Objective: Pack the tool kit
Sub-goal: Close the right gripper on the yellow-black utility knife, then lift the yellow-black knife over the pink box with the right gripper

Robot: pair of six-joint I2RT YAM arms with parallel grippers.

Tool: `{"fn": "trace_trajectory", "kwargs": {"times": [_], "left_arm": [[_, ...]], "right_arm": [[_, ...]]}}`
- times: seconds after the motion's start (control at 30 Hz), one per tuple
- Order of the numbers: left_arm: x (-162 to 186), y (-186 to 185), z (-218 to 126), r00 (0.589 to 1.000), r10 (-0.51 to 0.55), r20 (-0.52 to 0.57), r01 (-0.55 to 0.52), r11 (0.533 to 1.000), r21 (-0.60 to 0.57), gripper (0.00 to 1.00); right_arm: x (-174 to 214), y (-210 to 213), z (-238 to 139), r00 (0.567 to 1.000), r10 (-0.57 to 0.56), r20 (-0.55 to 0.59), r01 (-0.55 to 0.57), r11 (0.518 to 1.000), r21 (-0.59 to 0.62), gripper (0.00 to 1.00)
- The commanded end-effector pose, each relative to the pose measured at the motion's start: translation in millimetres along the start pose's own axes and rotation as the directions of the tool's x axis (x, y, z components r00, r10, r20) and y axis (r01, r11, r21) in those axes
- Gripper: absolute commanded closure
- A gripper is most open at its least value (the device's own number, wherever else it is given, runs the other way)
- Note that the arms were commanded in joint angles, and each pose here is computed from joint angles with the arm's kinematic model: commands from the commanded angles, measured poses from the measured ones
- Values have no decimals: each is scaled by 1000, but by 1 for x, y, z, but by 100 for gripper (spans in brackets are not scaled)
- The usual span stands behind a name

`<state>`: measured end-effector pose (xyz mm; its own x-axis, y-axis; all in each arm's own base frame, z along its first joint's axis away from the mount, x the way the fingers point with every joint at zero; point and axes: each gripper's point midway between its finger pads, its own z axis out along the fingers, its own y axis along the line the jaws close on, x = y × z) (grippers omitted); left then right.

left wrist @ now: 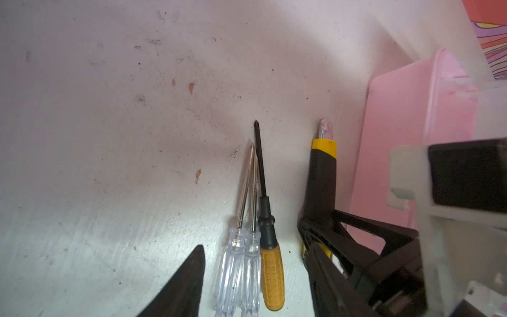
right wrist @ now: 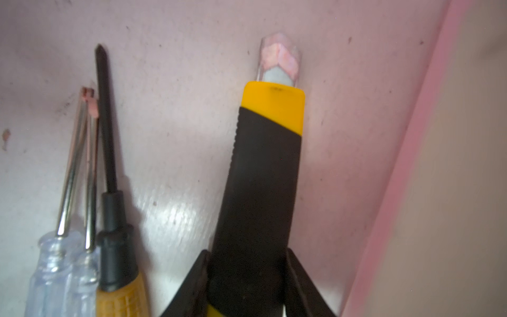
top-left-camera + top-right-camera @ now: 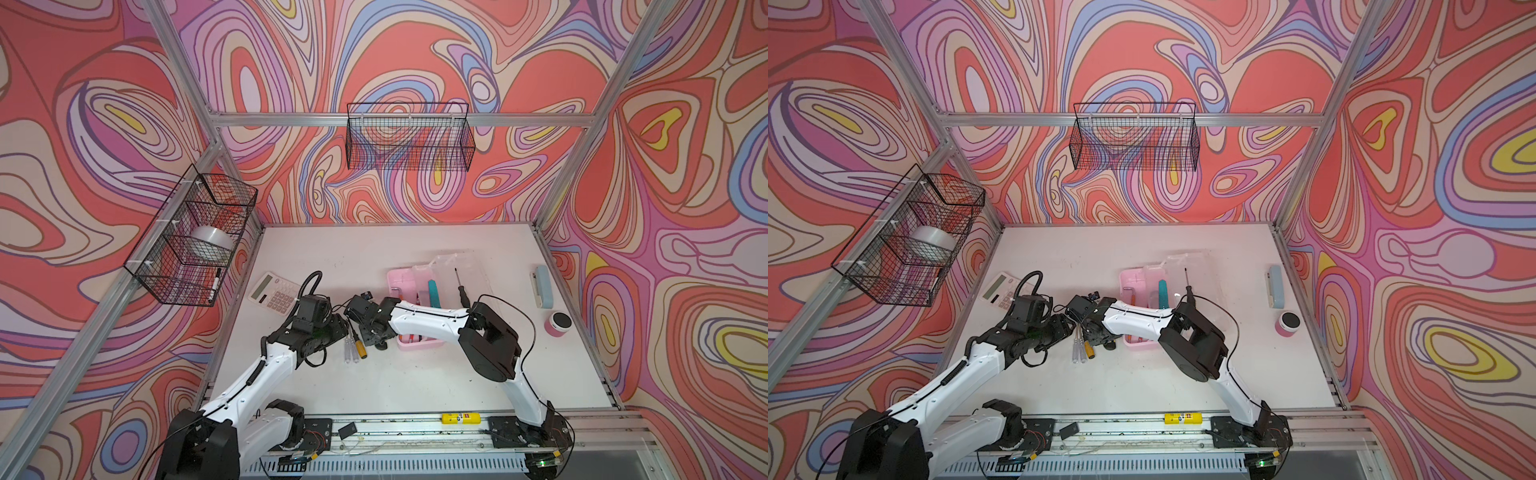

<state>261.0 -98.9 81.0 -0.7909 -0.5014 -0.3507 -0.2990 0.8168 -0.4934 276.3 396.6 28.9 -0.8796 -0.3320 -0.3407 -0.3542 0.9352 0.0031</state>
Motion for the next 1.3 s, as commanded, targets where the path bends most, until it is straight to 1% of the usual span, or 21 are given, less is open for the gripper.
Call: {"fn": "trace_trajectory", "kwargs": {"times": [0.0, 0.23, 0.37, 0.47, 0.53, 0.63, 0.73, 0.8, 0.83, 0.93, 1.07, 1.17, 1.27], "left_arm": [[-7, 3, -7, 999, -5, 34, 5, 1000, -17, 40], [-14, 2, -13, 998, 8, 57, -6, 999, -41, 40], [-16, 2, -16, 998, 1, 66, 2, 999, -40, 40], [-16, 2, -19, 997, 2, 73, 1, 999, -39, 40], [-16, 3, -21, 997, 3, 77, 0, 999, -42, 40], [-17, 3, -23, 997, 6, 83, -2, 999, -45, 40], [-17, 4, -25, 996, 4, 86, 0, 999, -46, 40], [-17, 4, -26, 996, 4, 91, 0, 999, -48, 40], [-17, 4, -26, 996, 3, 90, 1, 999, -47, 40], [-16, 6, -28, 995, -3, 95, 7, 999, -46, 40], [-16, 7, -27, 995, -2, 98, 7, 999, -47, 40], [-16, 6, -26, 995, -1, 95, 6, 999, -51, 40], [-17, 5, -26, 996, 3, 93, 2, 999, -51, 40]], "right_arm": [[-4, 4, -38, 999, -15, 34, 17, 999, -50, 71], [13, 29, -72, 998, -59, 12, 60, 973, -223, 73], [19, 51, -93, 995, -94, 18, 95, 944, -316, 73], [16, 53, -108, 996, -82, 40, 91, 934, -345, 73], [11, 47, -119, 995, -72, 69, 90, 941, -326, 73], [-1, 28, -136, 990, -65, 126, 98, 958, -270, 72], [-9, 2, -143, 988, -46, 144, 77, 974, -214, 72], [-11, -22, -138, 990, -32, 138, 53, 987, -151, 72], [-15, -39, -146, 988, -12, 155, 32, 992, -125, 73], [-21, -84, -149, 985, 34, 171, -27, 999, -44, 73], [-25, -132, -145, 977, 108, 182, -108, 994, -9, 74], [-28, -151, -138, 974, 133, 182, -137, 991, 8, 74], [-29, -160, -126, 974, 142, 174, -146, 989, 15, 74]]}}
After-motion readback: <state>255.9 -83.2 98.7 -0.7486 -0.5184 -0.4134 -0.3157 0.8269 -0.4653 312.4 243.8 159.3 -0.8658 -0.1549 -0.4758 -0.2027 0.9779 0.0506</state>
